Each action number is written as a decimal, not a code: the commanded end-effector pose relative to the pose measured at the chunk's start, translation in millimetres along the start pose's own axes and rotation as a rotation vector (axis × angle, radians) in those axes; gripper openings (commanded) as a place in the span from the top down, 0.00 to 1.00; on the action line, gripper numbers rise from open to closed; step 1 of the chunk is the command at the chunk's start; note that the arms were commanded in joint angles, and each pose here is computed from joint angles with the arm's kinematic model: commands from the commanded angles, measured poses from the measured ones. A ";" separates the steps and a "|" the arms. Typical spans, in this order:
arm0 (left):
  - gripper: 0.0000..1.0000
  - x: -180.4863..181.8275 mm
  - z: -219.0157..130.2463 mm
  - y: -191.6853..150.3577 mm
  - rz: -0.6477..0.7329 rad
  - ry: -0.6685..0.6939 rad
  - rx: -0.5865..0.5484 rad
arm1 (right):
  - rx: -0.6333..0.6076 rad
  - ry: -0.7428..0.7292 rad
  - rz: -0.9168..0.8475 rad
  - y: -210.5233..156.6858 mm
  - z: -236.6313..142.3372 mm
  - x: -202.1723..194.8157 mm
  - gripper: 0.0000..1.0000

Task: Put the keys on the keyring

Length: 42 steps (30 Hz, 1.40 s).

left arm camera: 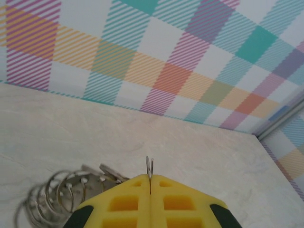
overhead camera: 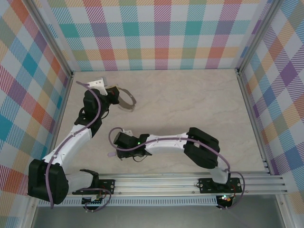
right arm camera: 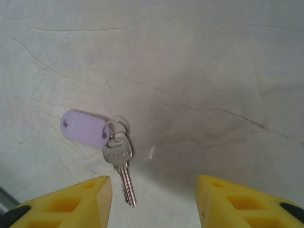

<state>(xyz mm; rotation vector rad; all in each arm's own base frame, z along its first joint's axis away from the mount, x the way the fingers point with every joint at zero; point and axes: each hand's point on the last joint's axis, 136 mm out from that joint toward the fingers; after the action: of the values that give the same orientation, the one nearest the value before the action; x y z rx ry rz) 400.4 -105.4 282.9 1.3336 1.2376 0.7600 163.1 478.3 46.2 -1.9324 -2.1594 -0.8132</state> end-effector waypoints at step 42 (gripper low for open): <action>1.00 8.5 -15.6 37.2 -0.092 -0.059 -0.070 | -0.081 -0.201 -0.079 2.1 27.6 -19.8 0.97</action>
<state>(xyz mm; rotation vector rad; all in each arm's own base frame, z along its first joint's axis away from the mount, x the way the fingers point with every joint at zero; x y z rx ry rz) 400.9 -88.8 283.6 1.2847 1.2797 0.6704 173.8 501.5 29.4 -1.9849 -2.3403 -0.8380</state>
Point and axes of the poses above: each hand's point on the last joint's axis, 136 mm out from that joint toward the fingers, its own z axis out along the fingers, its own x axis along the line the jaws close on, y = z × x, and after that the axes turned 14 degrees about z, right-handed
